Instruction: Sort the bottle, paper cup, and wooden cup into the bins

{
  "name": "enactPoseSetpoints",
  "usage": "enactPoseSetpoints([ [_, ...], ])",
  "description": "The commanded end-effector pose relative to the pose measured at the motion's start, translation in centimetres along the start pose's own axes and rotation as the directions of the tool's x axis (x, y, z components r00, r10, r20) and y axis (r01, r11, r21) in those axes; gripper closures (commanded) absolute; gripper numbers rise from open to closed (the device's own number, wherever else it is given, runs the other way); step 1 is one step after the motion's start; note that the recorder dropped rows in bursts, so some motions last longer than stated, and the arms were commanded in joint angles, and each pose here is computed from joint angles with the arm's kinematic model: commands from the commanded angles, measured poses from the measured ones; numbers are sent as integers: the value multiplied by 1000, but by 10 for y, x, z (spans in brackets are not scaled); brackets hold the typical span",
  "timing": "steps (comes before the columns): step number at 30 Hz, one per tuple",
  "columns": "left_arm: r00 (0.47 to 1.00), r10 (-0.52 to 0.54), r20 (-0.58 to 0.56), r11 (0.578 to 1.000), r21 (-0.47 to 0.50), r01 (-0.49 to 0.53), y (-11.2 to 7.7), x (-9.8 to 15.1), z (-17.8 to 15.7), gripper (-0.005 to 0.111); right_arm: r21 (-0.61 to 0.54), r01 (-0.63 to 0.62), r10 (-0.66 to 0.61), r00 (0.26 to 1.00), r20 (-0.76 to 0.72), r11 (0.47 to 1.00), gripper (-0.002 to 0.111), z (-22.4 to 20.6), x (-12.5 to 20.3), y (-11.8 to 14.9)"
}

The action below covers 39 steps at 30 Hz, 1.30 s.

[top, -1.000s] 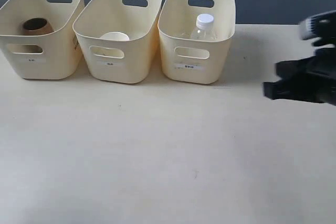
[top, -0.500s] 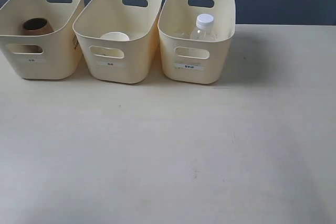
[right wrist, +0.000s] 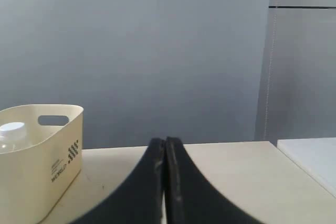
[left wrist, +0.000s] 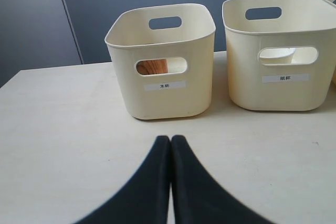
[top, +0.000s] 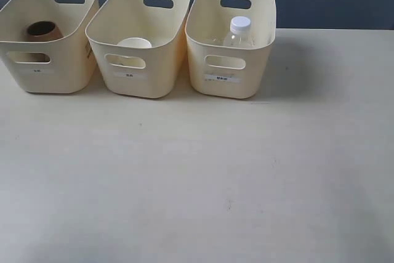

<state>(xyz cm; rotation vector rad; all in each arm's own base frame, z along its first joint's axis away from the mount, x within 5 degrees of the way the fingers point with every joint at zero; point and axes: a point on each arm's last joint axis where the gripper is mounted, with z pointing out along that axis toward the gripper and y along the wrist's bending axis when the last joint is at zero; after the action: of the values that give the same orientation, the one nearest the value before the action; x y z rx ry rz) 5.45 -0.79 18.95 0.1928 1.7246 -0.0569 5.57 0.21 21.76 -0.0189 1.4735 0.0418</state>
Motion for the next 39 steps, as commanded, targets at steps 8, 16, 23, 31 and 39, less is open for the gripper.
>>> enactPoseSetpoints([
  [8, 1000, 0, 13, 1000, 1, 0, 0, -2, 0, 107, 35, 11, -12, 1000, 13, 999, 109, 0, 2, -2],
  [16, 1000, 0, 13, 1000, 1, 0, 0, -2, 0, 107, -41, 4, -4, 1000, -16, 999, 109, 0, 5, 2],
  [23, 1000, 0, 13, 1000, 1, 0, 0, -2, 0, 107, -101, 4, -6, 1000, -16, 995, 109, 0, 5, 6],
  [31, 1000, 0, 13, 1000, 1, 0, 0, -2, 0, 107, -99, -3, 0, 1000, -31, 995, 109, 0, 6, 5],
  [39, 1000, 0, 13, 1000, 1, 0, 0, -2, 0, 107, -99, -3, 0, 1000, -31, 995, 109, 0, 6, 5],
])
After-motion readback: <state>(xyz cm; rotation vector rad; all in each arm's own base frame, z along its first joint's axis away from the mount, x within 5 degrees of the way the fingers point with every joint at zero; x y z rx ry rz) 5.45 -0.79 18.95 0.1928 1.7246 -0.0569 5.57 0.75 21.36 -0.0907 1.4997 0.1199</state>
